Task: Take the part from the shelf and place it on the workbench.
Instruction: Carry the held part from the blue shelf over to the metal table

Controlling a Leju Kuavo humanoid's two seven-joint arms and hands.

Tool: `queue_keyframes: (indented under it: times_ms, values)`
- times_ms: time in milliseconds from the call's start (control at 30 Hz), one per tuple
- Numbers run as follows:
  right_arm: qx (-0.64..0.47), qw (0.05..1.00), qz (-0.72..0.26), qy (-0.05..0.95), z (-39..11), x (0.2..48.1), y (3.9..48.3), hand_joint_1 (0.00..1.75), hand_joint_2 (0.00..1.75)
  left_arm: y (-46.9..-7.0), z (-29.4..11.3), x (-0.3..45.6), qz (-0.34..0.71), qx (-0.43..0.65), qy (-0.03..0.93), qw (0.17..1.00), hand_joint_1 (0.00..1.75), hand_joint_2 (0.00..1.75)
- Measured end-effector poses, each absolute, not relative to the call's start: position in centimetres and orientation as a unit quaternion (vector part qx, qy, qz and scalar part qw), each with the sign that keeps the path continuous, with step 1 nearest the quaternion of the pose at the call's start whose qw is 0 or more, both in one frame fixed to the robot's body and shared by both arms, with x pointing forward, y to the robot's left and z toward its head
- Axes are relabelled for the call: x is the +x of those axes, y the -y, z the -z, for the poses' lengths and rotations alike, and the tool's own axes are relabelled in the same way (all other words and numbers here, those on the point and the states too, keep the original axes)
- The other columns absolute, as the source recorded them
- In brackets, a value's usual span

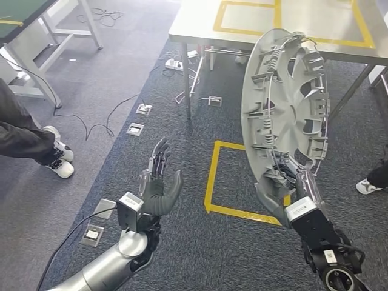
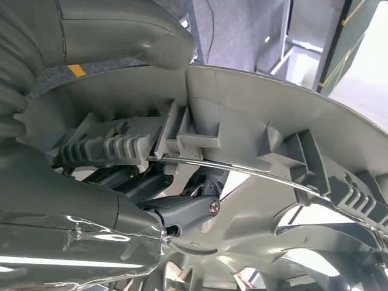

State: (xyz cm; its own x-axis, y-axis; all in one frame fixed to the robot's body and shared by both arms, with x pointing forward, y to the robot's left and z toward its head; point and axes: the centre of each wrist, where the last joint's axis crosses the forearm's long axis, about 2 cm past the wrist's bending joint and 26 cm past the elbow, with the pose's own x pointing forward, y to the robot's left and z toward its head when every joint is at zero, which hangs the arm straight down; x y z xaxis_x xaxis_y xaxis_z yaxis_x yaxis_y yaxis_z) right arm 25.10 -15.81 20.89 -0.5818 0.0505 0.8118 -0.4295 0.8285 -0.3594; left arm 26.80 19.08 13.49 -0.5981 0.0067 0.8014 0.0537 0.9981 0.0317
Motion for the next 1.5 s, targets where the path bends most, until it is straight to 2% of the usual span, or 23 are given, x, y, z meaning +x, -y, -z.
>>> queue_keyframes:
  times_ms: [1500]
  values:
    - [0.113,0.466,-0.269,0.835,-19.4,25.8,15.9,1.75,1.75,-19.2,-14.1,27.6,0.017,-0.025,0.888,0.458,0.00,1.75]
